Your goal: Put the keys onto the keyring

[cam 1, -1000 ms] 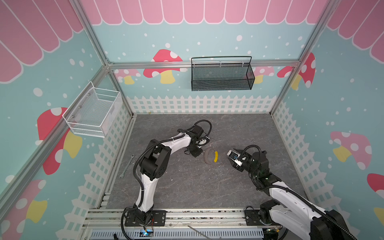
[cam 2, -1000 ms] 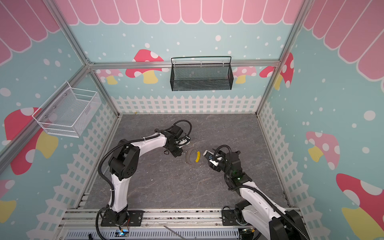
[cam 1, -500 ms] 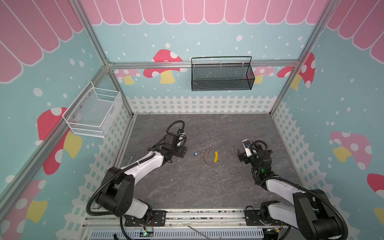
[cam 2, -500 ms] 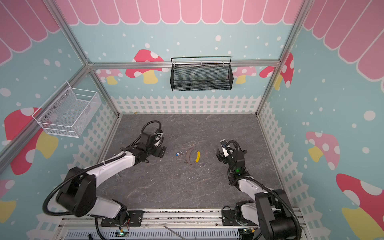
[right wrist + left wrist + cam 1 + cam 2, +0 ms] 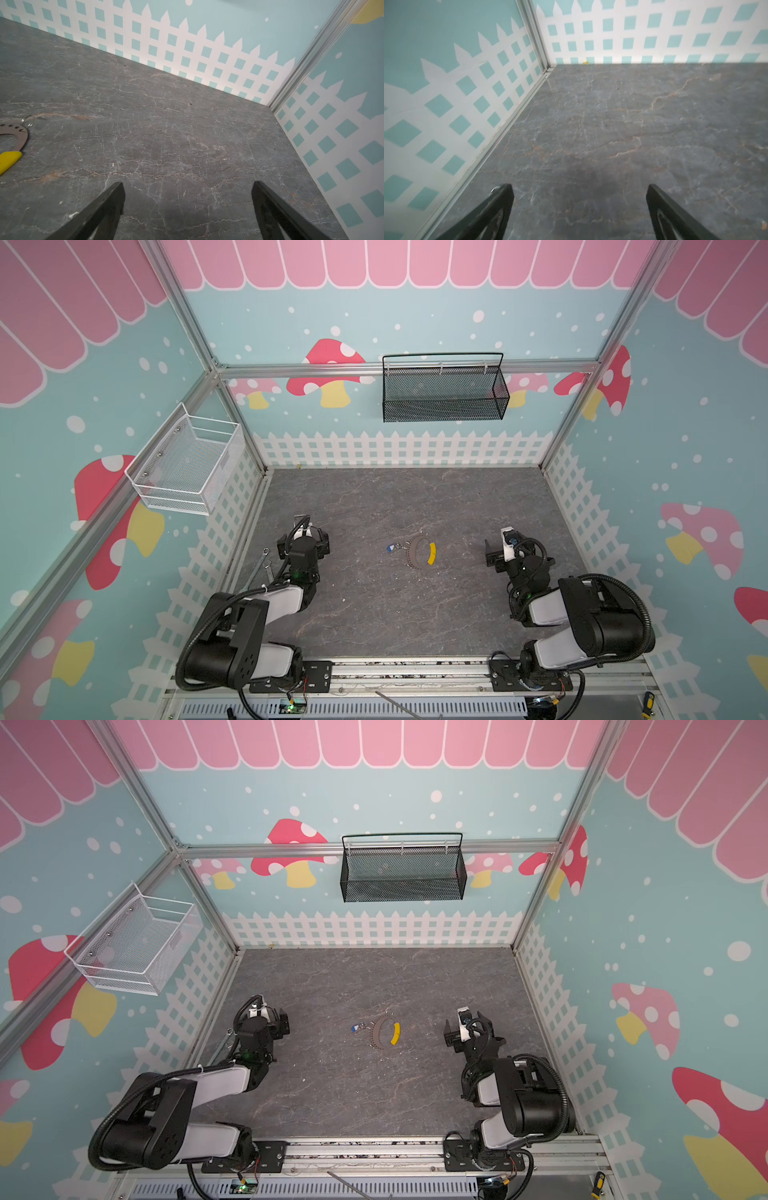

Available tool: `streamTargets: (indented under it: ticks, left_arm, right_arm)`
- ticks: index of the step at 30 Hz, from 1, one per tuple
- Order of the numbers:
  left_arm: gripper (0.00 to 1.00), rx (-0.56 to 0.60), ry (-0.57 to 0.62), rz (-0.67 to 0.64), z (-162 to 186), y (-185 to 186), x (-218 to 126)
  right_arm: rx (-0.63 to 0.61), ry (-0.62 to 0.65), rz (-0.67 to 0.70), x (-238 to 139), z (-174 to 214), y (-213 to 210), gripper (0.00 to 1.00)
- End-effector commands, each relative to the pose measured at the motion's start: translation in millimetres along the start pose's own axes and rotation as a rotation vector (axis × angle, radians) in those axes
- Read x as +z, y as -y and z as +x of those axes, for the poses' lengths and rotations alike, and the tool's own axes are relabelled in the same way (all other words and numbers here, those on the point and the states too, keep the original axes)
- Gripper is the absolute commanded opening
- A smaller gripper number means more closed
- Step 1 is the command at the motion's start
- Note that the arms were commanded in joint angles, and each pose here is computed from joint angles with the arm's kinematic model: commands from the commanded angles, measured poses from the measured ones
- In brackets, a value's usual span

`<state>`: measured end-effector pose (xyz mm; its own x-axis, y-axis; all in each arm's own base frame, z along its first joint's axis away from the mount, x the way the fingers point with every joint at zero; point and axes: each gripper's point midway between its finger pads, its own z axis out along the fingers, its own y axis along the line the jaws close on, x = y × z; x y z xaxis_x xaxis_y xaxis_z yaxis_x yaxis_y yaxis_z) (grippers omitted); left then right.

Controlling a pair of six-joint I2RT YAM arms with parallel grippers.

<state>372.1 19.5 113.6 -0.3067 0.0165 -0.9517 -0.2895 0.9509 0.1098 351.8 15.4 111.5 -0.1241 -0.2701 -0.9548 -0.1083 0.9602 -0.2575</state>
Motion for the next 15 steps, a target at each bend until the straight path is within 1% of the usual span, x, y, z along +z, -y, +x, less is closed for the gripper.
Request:
streamTargets:
  ticks: [1,2,3,5,7,8,15]
  left_arm:
    - [1.0,-0.08,0.152,0.047,-19.7,5.4,6.2]
    - [1.0,-0.075,0.173,0.045,-20.5,5.7,6.8]
    - [1.0,-0.074,0.148,0.055,-18.1,7.7,6.5]
    - [1.0,-0.069,0.111,0.073,-14.6,9.9,10.3]
    - [1.0,-0.068,0.129,0.069,-18.6,9.7,11.8]
    - [1.0,-0.067,0.102,0.073,-14.6,10.4,11.7]
    - [1.0,-0.063,0.101,0.07,-14.3,10.1,14.3]
  right_arm:
    - [0.031,0.074,0.033,10.7,-24.1,10.6,0.98]
    - [0.05,0.061,0.079,10.9,-21.9,19.0,0.98]
    - [0.062,0.048,0.096,11.2,-19.8,21.8,0.98]
    - [0.066,0.039,0.096,14.1,-18.7,22.1,0.98]
    - [0.065,0.04,0.096,14.1,-19.3,22.3,0.98]
    - [0.066,0.038,0.098,14.2,-18.8,22.7,0.98]
    - [0.066,0.03,0.093,16.0,-17.5,21.7,0.98]
